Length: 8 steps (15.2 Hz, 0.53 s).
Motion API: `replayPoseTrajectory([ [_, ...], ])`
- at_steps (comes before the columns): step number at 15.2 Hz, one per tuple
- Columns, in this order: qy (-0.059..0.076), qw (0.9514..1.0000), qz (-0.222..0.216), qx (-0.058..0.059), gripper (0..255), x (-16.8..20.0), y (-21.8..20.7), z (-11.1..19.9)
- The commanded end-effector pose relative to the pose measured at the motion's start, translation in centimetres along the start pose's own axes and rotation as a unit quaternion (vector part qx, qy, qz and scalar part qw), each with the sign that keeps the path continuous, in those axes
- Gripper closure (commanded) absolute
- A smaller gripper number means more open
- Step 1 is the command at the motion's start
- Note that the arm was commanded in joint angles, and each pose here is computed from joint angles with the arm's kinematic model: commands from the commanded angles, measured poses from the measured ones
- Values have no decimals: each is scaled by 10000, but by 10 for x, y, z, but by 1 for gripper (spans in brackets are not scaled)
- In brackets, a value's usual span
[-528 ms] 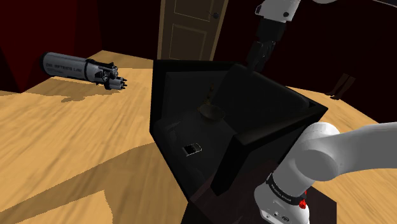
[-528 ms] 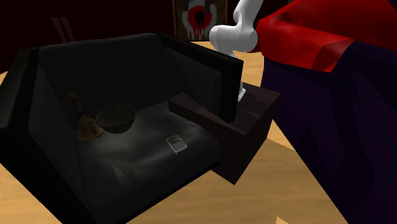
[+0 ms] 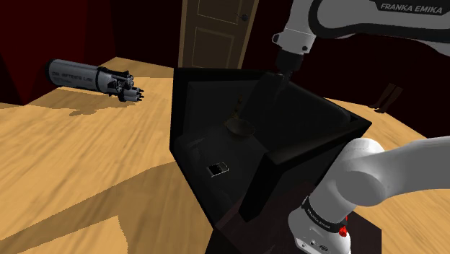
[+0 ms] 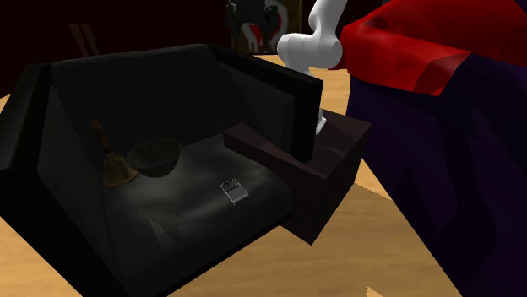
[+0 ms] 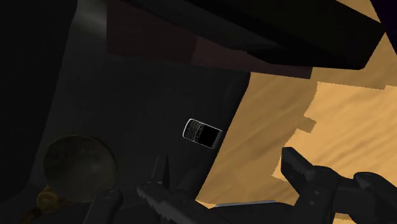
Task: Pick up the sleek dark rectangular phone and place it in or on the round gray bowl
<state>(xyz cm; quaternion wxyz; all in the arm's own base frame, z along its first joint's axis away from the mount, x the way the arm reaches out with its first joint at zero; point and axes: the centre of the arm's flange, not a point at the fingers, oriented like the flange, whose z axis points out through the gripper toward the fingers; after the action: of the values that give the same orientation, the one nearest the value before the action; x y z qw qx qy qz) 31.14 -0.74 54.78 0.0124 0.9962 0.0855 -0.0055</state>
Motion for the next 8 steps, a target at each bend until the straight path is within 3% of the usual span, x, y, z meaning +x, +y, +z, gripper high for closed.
replayPoseTrajectory([
  [1,18,9996,-286,9,0,2,6,24],
  [8,45,9924,-1229,44,0,26,21,112],
])
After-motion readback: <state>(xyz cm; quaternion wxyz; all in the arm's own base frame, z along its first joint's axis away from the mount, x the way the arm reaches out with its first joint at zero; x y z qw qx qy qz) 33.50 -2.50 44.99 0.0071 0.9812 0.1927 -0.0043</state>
